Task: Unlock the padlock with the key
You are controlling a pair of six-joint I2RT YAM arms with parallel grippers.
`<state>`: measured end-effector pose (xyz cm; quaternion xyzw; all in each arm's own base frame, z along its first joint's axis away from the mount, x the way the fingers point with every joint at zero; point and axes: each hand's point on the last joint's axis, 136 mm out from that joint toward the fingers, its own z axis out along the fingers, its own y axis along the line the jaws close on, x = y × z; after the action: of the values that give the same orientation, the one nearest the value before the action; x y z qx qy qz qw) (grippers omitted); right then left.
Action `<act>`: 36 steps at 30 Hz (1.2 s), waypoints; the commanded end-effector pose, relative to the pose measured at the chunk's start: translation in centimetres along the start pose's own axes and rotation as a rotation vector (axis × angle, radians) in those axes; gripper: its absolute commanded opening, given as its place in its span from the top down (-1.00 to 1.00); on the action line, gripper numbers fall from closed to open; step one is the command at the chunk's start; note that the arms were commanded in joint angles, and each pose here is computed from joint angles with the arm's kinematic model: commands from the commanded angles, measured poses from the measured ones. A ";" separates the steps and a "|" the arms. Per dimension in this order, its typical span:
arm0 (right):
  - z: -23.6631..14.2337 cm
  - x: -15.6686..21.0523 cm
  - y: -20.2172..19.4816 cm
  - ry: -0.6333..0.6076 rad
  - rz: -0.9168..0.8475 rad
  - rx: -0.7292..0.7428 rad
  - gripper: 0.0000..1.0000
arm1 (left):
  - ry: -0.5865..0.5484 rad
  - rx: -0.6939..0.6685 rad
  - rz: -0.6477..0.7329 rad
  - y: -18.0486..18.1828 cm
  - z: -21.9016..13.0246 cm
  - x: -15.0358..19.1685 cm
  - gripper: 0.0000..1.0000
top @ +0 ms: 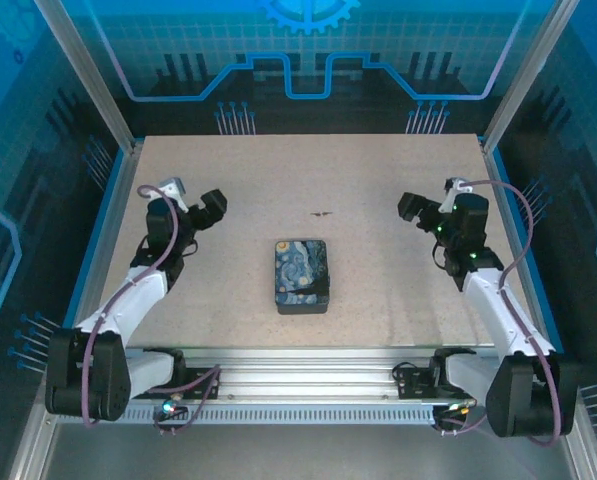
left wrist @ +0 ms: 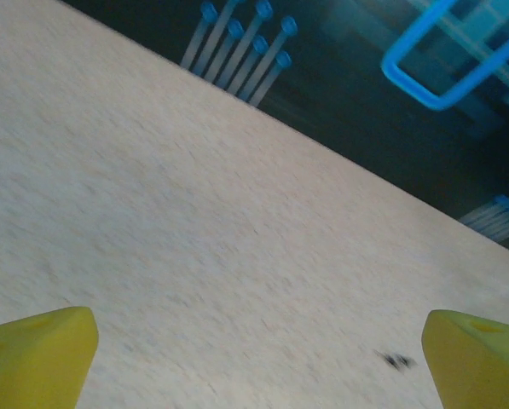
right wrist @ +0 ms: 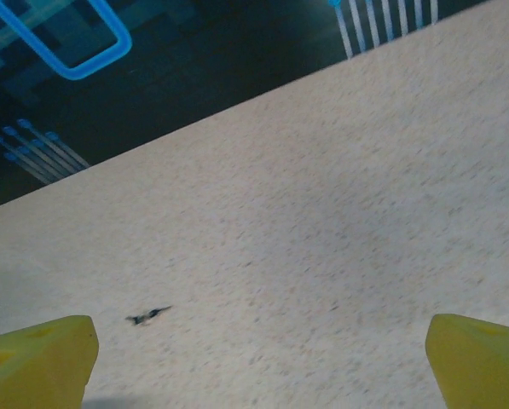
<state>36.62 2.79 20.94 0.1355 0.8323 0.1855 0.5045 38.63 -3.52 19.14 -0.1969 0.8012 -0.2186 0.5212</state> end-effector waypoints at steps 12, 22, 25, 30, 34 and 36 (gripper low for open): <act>-1.3 14.2 6.0 0.594 0.081 -0.189 -0.78 | 0.638 0.194 -0.081 -7.7 -1.5 16.2 -0.71; -1.5 18.5 8.0 0.699 0.082 -0.216 -0.67 | 0.734 0.257 -0.058 -11.8 0.9 18.5 -0.52; -1.3 19.1 8.1 0.718 0.089 -0.213 -0.64 | 0.756 0.282 -0.059 -13.1 1.9 19.0 -0.47; -1.0 19.7 8.2 0.735 0.095 -0.212 -0.61 | 0.800 0.336 -0.053 -16.0 3.5 20.3 -0.44; -0.8 19.5 8.1 0.728 0.081 -0.202 -0.60 | 0.837 0.380 -0.036 -18.6 4.6 21.3 -0.41; -0.6 19.4 7.8 0.728 0.067 -0.188 -0.61 | 0.846 0.386 -0.032 -19.3 4.9 21.4 -0.40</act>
<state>27.48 17.50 9.44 0.0466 0.9290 0.3184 0.1826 36.68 -30.15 10.80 -0.0164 0.8931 -0.4097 0.1848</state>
